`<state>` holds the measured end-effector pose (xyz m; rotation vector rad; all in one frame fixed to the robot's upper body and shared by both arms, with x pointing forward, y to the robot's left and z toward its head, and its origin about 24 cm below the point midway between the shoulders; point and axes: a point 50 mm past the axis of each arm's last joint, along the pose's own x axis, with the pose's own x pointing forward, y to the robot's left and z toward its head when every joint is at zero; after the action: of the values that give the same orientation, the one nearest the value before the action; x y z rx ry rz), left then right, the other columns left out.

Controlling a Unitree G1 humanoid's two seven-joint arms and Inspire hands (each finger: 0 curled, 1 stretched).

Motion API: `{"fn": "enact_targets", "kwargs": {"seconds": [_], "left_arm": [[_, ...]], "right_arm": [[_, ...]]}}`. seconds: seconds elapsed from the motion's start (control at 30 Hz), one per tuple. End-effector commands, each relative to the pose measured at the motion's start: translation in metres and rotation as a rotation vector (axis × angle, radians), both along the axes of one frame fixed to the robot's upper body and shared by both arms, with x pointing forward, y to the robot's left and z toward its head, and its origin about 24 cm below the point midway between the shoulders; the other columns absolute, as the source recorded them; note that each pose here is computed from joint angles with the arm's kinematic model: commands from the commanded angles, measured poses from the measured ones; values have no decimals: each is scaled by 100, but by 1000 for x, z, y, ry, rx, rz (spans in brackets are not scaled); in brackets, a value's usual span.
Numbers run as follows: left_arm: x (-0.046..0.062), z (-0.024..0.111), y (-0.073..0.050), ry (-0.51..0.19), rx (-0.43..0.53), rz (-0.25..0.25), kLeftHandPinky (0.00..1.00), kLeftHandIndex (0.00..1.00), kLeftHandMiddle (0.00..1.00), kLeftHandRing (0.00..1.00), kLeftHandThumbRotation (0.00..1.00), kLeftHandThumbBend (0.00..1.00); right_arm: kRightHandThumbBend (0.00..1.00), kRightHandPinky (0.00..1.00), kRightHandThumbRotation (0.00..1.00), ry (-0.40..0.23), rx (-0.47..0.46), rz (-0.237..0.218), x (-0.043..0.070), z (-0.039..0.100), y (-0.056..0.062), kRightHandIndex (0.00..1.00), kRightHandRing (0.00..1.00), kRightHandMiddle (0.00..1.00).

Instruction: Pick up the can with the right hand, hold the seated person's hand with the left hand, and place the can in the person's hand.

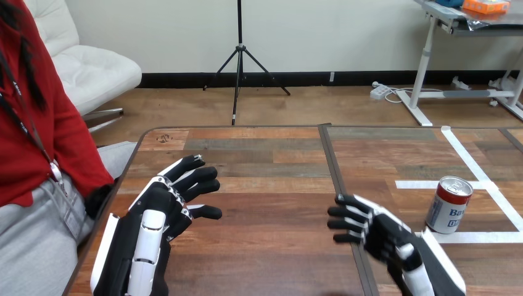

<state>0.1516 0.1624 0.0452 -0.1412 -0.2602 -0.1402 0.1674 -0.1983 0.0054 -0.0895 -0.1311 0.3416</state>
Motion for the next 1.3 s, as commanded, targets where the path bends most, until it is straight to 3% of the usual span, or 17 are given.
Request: {"fn": "enact_targets", "kwargs": {"seconds": [0.0, 0.17, 0.33, 0.57, 0.9, 1.27], "left_arm": [[11, 13, -2, -89, -17, 11, 58, 77, 75, 75, 94, 52], [11, 14, -2, -101, 3, 17, 60, 76, 74, 74, 94, 51], [11, 14, -2, -111, 22, 28, 72, 74, 73, 73, 94, 49], [10, 14, -1, -115, 31, 30, 79, 73, 72, 74, 94, 47], [9, 14, 0, -116, 32, 32, 78, 72, 72, 72, 95, 46], [9, 14, 2, -107, 31, 34, 76, 73, 72, 72, 95, 47]], "right_arm": [[97, 76, 100, -213, -66, 3, 44, 42, -4, 85, 81, 83], [98, 75, 100, -257, -123, -25, 60, 59, -8, 85, 81, 83], [97, 75, 100, -299, -183, -46, 73, 72, -13, 86, 81, 83], [94, 77, 100, -329, -236, -58, 94, 87, -24, 86, 83, 84], [92, 77, 100, -359, -336, -113, 116, 104, -37, 86, 83, 84], [94, 76, 100, -377, -444, -193, 137, 112, -54, 85, 83, 84]]}}
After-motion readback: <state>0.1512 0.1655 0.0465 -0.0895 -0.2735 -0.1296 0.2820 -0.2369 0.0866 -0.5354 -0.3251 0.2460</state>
